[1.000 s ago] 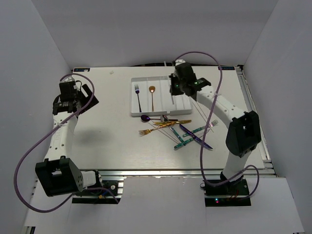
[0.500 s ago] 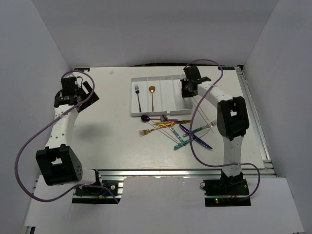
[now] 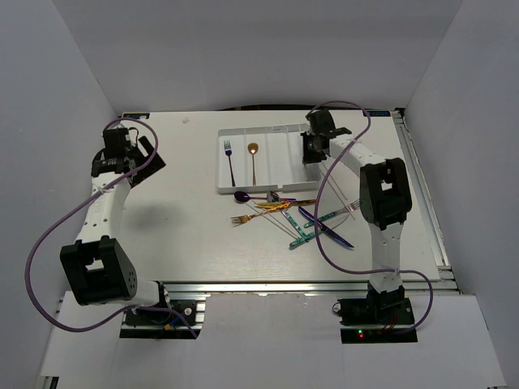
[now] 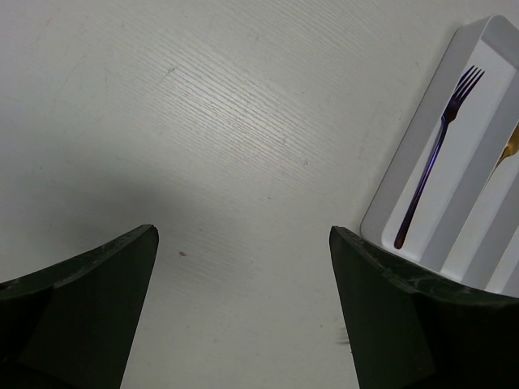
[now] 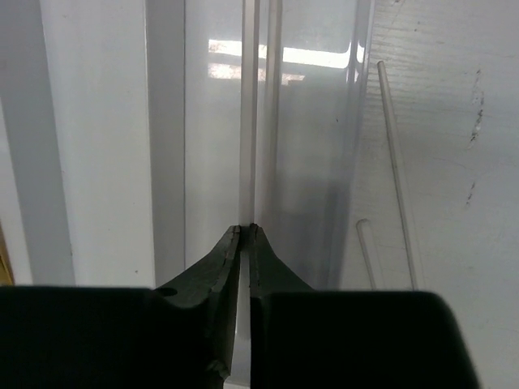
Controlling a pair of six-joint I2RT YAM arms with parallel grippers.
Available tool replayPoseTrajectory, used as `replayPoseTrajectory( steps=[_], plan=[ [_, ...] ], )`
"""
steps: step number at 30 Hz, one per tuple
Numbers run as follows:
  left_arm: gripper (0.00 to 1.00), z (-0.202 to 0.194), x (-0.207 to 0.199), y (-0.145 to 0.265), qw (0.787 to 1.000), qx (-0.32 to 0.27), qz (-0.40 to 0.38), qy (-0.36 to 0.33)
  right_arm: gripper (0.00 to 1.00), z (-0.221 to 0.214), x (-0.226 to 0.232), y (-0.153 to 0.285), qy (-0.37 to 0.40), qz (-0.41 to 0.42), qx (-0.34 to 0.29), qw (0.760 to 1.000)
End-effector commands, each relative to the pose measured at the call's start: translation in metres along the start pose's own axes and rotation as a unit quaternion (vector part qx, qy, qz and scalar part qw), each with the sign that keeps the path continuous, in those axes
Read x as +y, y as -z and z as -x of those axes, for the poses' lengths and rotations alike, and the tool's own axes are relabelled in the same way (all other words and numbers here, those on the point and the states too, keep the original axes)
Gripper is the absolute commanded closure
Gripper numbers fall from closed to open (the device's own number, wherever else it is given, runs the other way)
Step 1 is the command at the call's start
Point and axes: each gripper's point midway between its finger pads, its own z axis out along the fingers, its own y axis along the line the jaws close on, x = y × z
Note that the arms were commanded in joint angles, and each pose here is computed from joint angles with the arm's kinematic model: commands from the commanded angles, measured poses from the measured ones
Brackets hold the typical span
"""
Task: Sort the eating utensils into containers
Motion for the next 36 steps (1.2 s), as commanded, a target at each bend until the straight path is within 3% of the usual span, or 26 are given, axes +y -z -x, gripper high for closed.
replayPoseTrajectory(
  steps=[1,2,7,9,12,14,15,16,17,19,20,22,23,26,27,28,29,30,32,33,35,36],
  plan=[
    [0.02,0.020,-0.007,0.007,1.000,-0.029,-0.012,-0.001,0.86,0.017,0.011,0.016,-0.003,0.023,-0.019,1.000],
    [0.02,0.021,-0.008,0.008,0.999,-0.030,-0.013,0.000,0.76,0.020,0.014,0.023,-0.004,0.032,-0.024,0.999],
    [0.02,0.020,-0.017,0.007,0.999,-0.025,-0.042,-0.013,0.52,0.027,0.022,0.057,-0.003,0.043,-0.046,0.998],
    [0.02,0.021,-0.026,0.008,0.997,-0.028,-0.064,-0.025,0.49,0.030,0.023,0.068,-0.001,0.046,-0.053,0.998],
    [0.02,0.018,-0.065,0.017,0.985,-0.034,-0.129,-0.105,0.44,0.051,0.028,0.097,0.013,0.055,-0.093,0.994],
    [0.02,0.018,-0.097,0.024,0.970,-0.051,-0.163,-0.175,0.31,0.071,0.029,0.124,0.035,0.053,-0.132,0.989],
    [0.02,-0.006,-0.133,0.029,0.947,-0.041,-0.201,-0.248,0.27,0.077,0.027,0.133,0.043,0.049,-0.145,0.987],
    [0.02,-0.021,-0.156,0.035,0.920,-0.033,-0.249,-0.300,0.14,0.084,0.027,0.149,0.054,0.050,-0.163,0.984],
    [0.02,-0.036,-0.187,0.049,0.882,-0.036,-0.300,-0.362,0.11,0.087,0.023,0.157,0.072,0.046,-0.171,0.982],
    [0.04,-0.063,-0.219,0.055,0.836,-0.020,-0.366,-0.410,0.11,0.091,0.013,0.177,0.090,0.041,-0.190,0.977],
    [0.04,-0.080,-0.248,0.073,0.779,-0.029,-0.423,-0.461,0.11,0.083,-0.001,0.176,0.103,0.029,-0.182,0.978],
    [0.07,-0.113,-0.272,0.064,0.741,0.012,-0.461,-0.487,0.11,0.079,-0.018,0.190,0.113,0.018,-0.187,0.976],
    [0.08,-0.132,-0.291,0.077,0.689,0.016,-0.514,-0.510,0.11,0.066,-0.030,0.187,0.111,0.016,-0.169,0.979],
    [0.11,-0.166,-0.327,0.077,0.618,0.030,-0.578,-0.532,0.11,0.048,-0.079,0.192,0.062,-0.003,-0.150,0.987],
    [0.11,-0.177,-0.336,0.084,0.576,0.028,-0.615,-0.538,0.11,0.044,-0.110,0.198,0.027,-0.024,-0.150,0.988],
    [0.11,-0.176,-0.350,0.092,0.555,0.016,-0.634,-0.539,0.11,0.041,-0.130,0.204,0.005,-0.036,-0.153,0.988],
    [0.12,-0.200,-0.357,0.084,0.536,0.038,-0.648,-0.539,0.11,0.036,-0.143,0.205,-0.012,-0.040,-0.149,0.988],
    [0.12,-0.200,-0.371,0.095,0.502,0.018,-0.669,-0.547,0.11,0.027,-0.169,0.210,-0.040,-0.051,-0.143,0.988],
    [0.13,-0.233,-0.379,0.092,0.470,0.040,-0.687,-0.552,0.11,0.018,-0.198,0.218,-0.086,-0.054,-0.142,0.985],
    [0.13,-0.241,-0.384,0.093,0.444,0.027,-0.697,-0.563,0.11,0.014,-0.204,0.221,-0.096,-0.055,-0.137,0.984],
    [0.15,-0.262,-0.390,0.096,0.411,0.024,-0.706,-0.576,0.11,0.008,-0.216,0.224,-0.111,-0.059,-0.134,0.983],
    [0.15,-0.275,-0.390,0.087,0.405,0.035,-0.707,-0.579,0.11,0.005,-0.223,0.228,-0.118,-0.063,-0.135,0.982]
  ],
)
